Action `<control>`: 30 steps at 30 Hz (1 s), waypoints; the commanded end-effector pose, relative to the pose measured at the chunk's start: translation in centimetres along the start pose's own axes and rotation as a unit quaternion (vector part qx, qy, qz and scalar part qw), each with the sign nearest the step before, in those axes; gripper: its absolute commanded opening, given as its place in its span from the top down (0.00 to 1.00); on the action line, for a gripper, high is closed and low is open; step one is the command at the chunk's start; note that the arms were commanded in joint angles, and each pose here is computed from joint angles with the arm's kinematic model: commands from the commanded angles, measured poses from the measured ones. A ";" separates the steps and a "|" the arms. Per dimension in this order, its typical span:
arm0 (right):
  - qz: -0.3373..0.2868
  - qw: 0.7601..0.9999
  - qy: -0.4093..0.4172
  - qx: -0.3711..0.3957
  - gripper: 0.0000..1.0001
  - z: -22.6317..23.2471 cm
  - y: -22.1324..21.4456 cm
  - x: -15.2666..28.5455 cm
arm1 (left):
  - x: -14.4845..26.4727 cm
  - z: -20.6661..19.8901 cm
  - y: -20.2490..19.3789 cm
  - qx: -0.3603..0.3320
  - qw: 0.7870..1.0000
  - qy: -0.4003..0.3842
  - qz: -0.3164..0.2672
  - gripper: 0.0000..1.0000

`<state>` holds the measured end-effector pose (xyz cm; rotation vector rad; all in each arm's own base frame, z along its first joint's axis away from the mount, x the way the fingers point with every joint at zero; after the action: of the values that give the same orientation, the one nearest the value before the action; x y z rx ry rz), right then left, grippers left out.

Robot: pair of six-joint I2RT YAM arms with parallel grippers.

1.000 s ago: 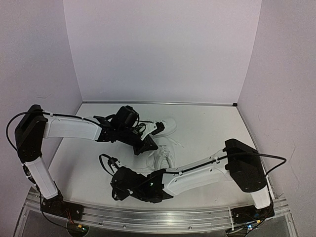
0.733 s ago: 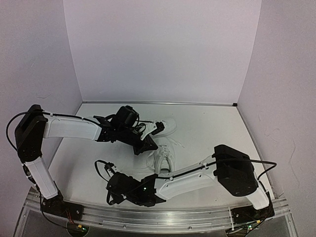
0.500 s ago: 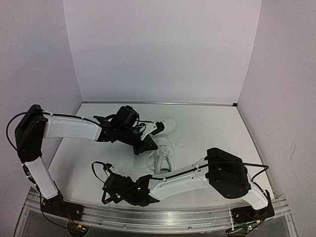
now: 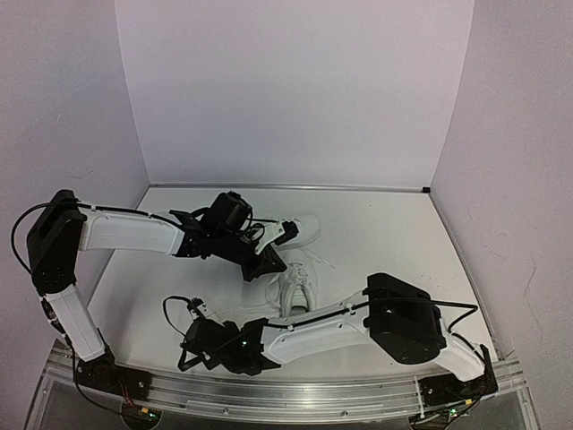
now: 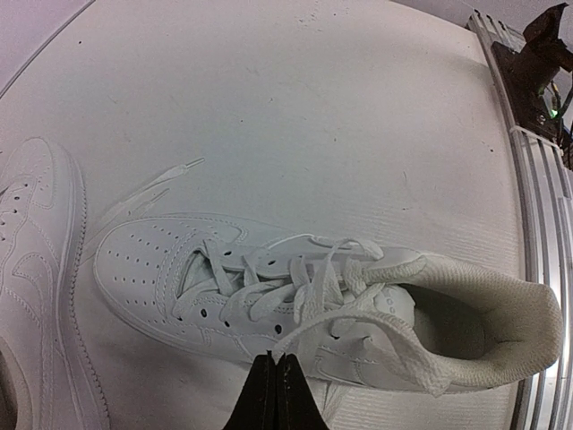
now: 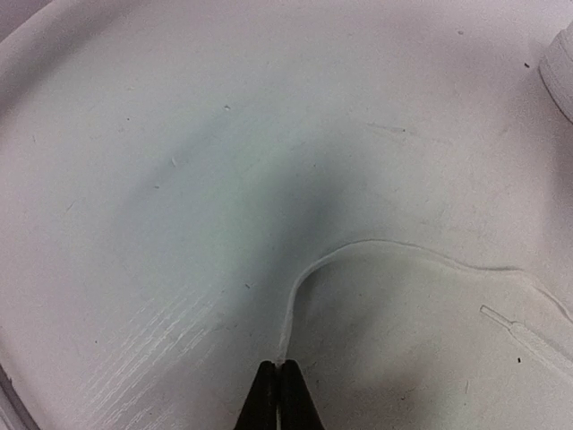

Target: Tie the shoes

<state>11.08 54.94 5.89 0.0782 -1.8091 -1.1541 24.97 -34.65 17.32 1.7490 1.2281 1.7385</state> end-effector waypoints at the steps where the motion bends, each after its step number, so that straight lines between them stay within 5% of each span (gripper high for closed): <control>1: -0.002 1.000 0.002 0.010 1.00 -0.8 2.1 2.8 | 0.9 0.1 1.7 -0.012 1.000 0.006 -0.024 1.00; 13: -0.119 0.991 0.057 0.003 1.00 -3.5 10.9 14.0 | 0.8 0.3 2.3 -0.006 1.000 0.010 -0.029 1.00; 30: -0.199 0.970 0.115 -0.077 1.00 -11.1 8.5 25.9 | 1.9 0.1 3.5 -0.002 0.998 0.016 -0.052 1.00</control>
<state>8.88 41.72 26.53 0.3784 -1.6381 -1.3481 25.43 -34.55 17.66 1.7352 1.2733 1.7591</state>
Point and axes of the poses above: each gripper's point midway between its finger pads, its own x axis back along the fingers, its own z axis along the line the jaws close on, y = z × x, the point moved 7 cm from there along x, back along the fingers, and after that the axes turned 9 degrees about x, right-handed, at the moved point
